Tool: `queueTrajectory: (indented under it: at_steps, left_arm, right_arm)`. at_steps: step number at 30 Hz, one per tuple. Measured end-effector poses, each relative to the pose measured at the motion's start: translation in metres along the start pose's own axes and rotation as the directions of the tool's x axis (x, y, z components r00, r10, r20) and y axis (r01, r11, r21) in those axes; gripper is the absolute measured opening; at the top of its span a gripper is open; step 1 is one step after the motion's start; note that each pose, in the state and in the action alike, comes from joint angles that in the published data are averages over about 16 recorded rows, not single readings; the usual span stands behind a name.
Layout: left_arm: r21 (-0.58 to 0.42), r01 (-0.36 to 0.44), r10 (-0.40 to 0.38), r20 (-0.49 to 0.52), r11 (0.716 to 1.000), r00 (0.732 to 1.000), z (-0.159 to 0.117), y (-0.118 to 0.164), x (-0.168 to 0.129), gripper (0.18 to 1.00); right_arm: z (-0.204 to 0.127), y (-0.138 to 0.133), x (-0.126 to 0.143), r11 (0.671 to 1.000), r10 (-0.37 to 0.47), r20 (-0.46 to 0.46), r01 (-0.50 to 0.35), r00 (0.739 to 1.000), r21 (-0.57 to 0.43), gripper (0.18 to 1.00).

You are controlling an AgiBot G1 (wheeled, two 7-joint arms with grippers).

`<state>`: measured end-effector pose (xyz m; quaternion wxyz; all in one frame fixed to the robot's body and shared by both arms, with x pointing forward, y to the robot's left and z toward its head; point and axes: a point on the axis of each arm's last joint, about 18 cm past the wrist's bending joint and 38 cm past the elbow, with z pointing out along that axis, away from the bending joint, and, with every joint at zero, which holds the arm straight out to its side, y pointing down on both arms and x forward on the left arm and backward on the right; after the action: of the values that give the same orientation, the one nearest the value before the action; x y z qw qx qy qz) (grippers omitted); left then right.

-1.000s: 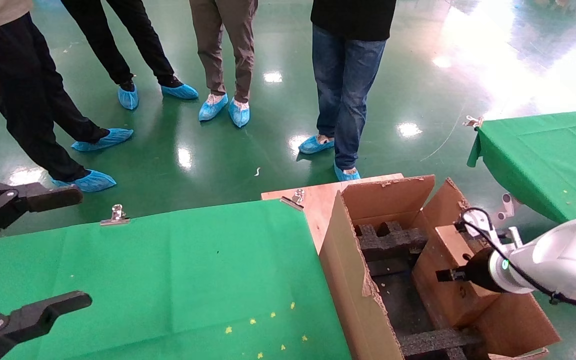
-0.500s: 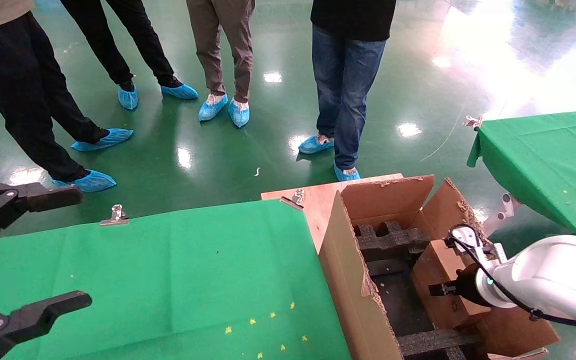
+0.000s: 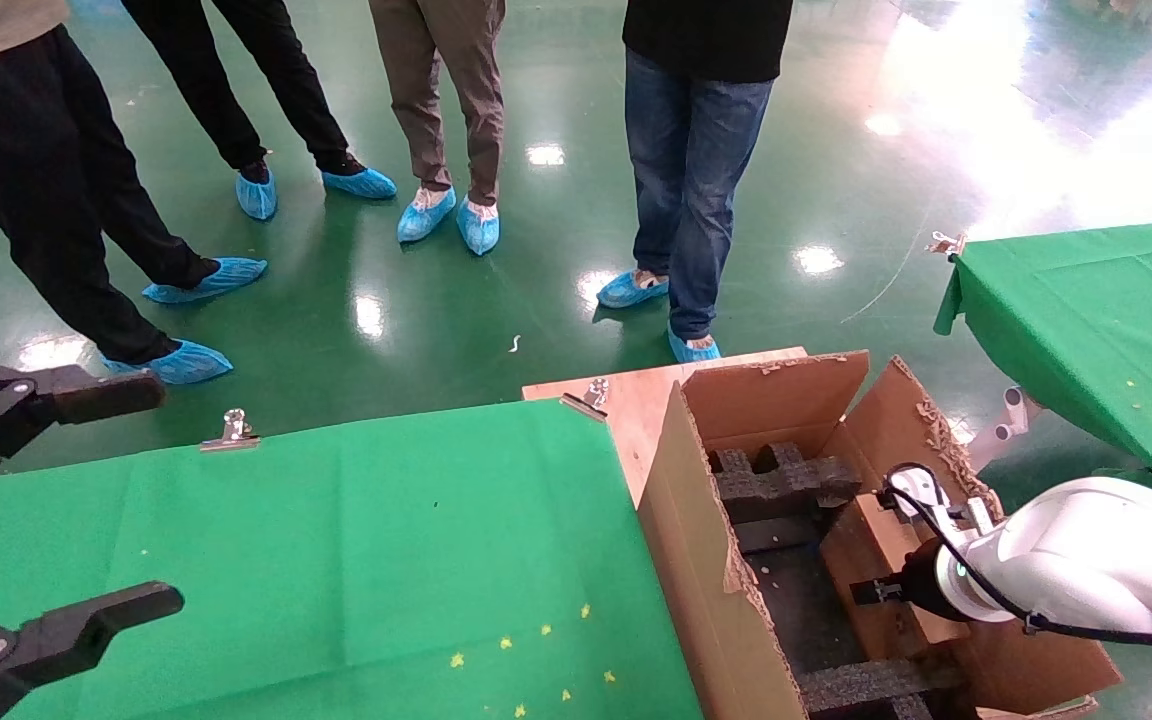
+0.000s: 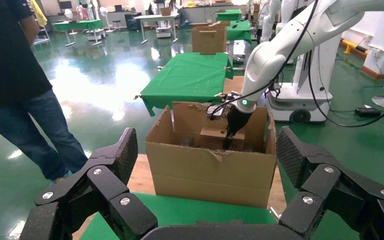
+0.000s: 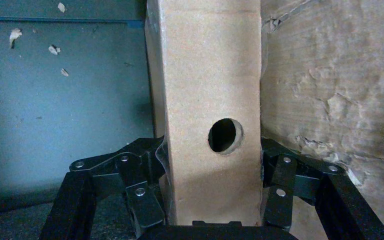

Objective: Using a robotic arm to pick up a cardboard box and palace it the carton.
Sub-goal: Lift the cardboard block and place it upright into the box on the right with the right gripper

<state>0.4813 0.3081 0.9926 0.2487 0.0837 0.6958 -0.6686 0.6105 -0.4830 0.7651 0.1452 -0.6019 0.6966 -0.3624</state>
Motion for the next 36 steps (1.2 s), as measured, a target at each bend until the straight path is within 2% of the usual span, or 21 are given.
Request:
queueTrajectory:
  at_steps: [10,16,22,28,36]
  left_arm:
    - [0.0,0.0,0.0,0.0,1.0,1.0,0.0,0.0,0.0,1.001]
    - [0.0,0.0,0.0,0.0,1.0,1.0,0.0,0.0,0.0,1.001]
    - [0.0,0.0,0.0,0.0,1.0,1.0,0.0,0.0,0.0,1.001]
    - [0.0,0.0,0.0,0.0,1.0,1.0,0.0,0.0,0.0,1.001]
    - [0.0,0.0,0.0,0.0,1.0,1.0,0.0,0.0,0.0,1.001]
  right_arm:
    - [0.002,0.0,0.001,1.0,-0.003,0.003,0.003,1.0,-0.001,0.306]
    - [0.001,-0.002,0.002,1.0,-0.002,0.0,0.002,1.0,0.005,0.34]
    - [-0.002,-0.006,0.005,1.0,-0.001,-0.004,0.001,1.0,0.015,0.411]
    - [-0.008,-0.013,0.009,0.999,0.003,-0.008,-0.003,1.0,0.036,0.514]
    - [-0.023,-0.033,0.014,0.995,0.015,-0.004,-0.014,1.0,0.101,0.694]
